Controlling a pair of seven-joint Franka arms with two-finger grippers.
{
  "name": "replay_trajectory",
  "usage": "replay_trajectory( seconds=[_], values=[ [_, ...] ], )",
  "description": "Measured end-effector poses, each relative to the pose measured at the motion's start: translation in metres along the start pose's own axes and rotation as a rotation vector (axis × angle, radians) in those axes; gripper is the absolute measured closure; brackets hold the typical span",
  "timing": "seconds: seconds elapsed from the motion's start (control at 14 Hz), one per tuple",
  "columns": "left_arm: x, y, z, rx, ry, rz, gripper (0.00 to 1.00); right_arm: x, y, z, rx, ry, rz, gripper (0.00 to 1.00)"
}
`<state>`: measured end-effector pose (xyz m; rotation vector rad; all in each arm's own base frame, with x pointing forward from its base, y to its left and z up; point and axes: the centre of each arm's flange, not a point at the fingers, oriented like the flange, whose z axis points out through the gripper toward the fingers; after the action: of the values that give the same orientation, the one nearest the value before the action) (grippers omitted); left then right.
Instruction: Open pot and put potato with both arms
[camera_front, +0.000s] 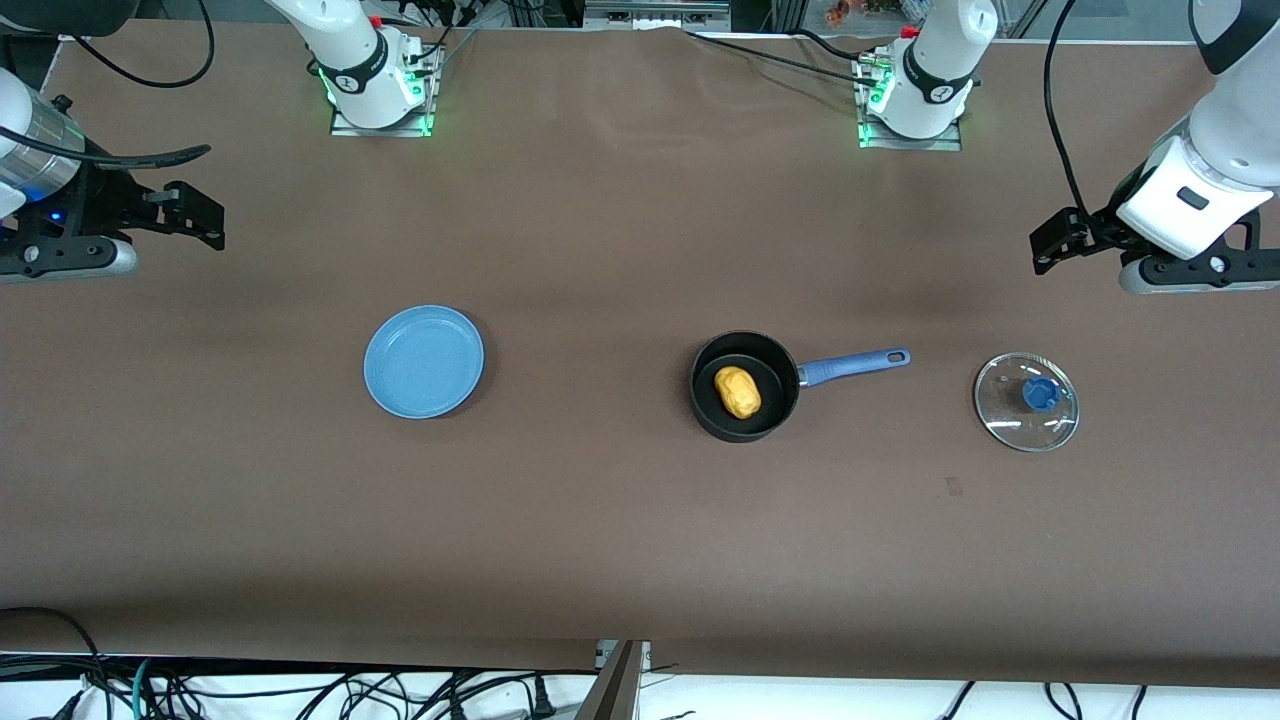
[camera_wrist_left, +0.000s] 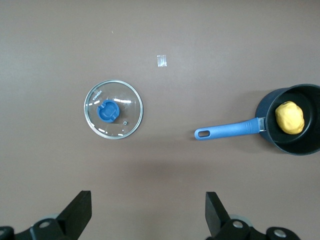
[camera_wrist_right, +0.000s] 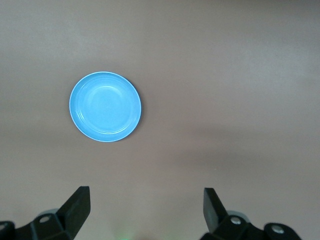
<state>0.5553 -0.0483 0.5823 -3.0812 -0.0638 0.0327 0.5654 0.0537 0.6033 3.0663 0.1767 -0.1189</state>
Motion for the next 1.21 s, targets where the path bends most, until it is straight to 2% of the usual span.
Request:
replay_trajectory(
  seconds=[0.36,1.21],
  values=[
    [0.008,0.000,-0.024,-0.007,0.048,-0.004,0.00,0.002,0.002,-0.001,0.001,0.005,0.004,0.00],
    [0.013,-0.004,-0.018,-0.005,0.035,-0.013,0.00,0.003,0.002,-0.001,0.001,0.006,0.003,0.00]
  ],
)
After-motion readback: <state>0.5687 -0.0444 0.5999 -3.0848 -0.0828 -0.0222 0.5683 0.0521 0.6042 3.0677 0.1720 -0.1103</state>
